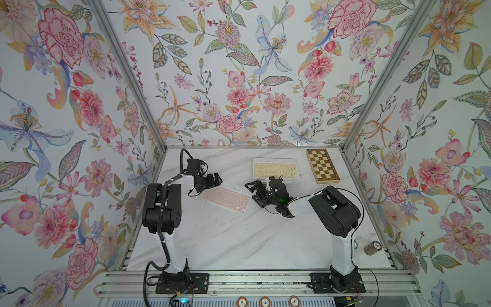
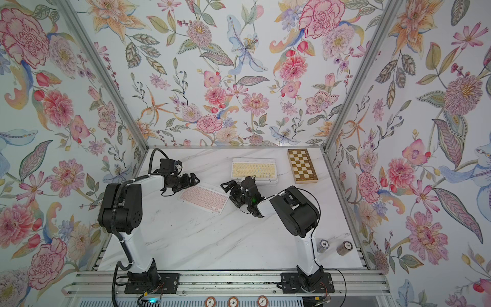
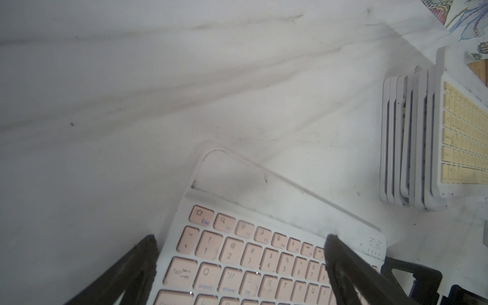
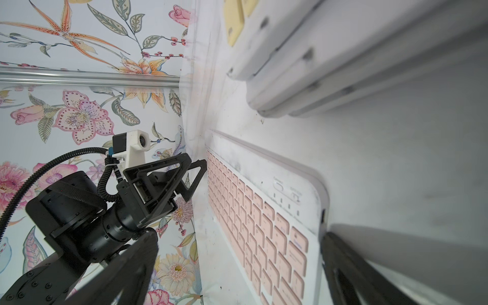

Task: Stack the numeric keypads
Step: Pick up the numeric keypad from the center of the board.

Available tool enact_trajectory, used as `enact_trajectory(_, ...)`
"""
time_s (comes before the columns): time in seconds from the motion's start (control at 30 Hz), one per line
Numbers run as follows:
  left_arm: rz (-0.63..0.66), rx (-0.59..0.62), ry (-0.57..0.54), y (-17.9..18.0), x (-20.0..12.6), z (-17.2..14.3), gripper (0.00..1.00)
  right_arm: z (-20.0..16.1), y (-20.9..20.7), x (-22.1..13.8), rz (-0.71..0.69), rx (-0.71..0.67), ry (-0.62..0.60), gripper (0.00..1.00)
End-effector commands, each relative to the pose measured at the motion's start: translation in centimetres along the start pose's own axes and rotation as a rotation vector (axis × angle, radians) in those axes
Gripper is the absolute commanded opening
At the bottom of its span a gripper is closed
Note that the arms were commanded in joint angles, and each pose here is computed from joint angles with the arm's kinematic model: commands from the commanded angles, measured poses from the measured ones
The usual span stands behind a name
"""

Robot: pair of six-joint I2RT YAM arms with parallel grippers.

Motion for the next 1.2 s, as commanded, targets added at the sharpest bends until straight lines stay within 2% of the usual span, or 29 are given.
enact_trajectory(0.0,0.099,-0.138,0.308,3.7,2.1,-9.0,0.99,-0.9,-3.0,0.8,-0.099,0.003,0.023,0.99)
enact_trajectory(0.23,0.100,-0.141,0.311,3.9,2.3,-9.1,0.99,1.1,-4.3,0.2,-0.133,0.009,-0.031,0.99)
enact_trajectory(1.17,0.106,-0.134,0.313,4.0,2.2,-9.2,0.99,2.4,-5.5,0.7,-0.182,-0.035,-0.086,0.99)
Point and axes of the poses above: each gripper's point midway between its finger pads, its own x axis out along the fingers, its own y axis along the line the jaws close on, z = x × y, the point moved 1 cm from there along -x, back along the fingers, and after that the axes turned 14 degrees about -x, right-handed, at the moved point
